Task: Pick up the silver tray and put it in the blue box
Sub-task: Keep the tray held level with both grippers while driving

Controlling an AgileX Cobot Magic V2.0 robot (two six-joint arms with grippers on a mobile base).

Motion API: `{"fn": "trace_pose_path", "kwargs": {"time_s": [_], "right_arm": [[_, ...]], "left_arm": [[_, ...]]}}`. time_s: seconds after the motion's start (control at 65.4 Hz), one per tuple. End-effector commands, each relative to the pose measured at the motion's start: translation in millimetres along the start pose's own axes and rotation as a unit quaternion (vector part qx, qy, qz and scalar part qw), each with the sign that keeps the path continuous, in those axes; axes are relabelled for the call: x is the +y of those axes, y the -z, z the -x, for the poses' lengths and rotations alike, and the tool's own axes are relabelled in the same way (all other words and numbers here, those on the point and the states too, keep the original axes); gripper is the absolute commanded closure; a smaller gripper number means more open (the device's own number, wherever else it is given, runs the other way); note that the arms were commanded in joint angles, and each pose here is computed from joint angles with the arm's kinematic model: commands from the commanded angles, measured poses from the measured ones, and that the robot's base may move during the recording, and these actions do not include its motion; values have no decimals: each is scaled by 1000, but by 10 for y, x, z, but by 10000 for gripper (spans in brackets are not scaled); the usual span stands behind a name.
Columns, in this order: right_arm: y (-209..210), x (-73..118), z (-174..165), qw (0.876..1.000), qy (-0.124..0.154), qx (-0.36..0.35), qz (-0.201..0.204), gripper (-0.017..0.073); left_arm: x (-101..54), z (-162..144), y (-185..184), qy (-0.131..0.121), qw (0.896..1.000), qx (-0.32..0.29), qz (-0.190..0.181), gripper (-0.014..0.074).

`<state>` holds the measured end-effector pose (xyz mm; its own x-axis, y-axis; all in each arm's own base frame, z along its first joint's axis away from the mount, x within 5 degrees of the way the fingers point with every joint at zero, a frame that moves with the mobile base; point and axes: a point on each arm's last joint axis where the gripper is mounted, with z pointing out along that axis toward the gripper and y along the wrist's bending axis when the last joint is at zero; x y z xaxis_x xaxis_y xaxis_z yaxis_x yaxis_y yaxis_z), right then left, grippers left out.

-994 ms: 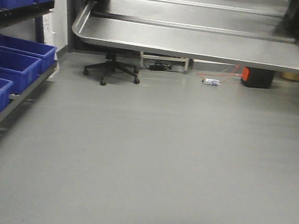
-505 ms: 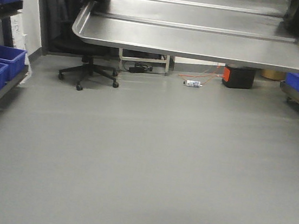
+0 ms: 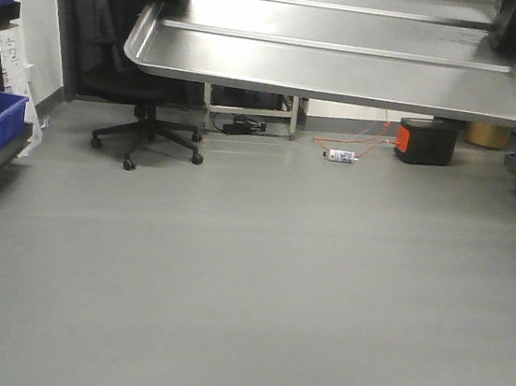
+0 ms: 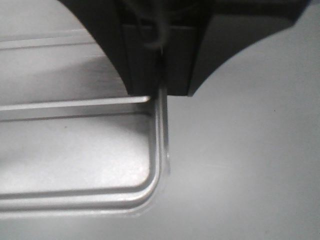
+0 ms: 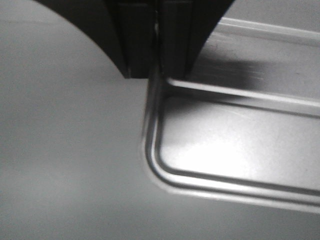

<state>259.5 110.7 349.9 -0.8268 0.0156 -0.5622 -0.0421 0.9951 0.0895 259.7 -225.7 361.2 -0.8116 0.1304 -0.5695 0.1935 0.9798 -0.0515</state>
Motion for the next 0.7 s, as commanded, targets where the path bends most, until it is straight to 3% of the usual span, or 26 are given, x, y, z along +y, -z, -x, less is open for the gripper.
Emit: {"fn": "trace_pose_path", "kwargs": {"time_s": [0.0,0.688], "right_arm": [[219,1,134,998,7,-66,18,501],[218,-6,121,998,7,-59,14,501]], "left_arm": [[21,91,259,-6,999,-47,-20,699],[9,91,228,-7,999,-45,-18,699]]}}
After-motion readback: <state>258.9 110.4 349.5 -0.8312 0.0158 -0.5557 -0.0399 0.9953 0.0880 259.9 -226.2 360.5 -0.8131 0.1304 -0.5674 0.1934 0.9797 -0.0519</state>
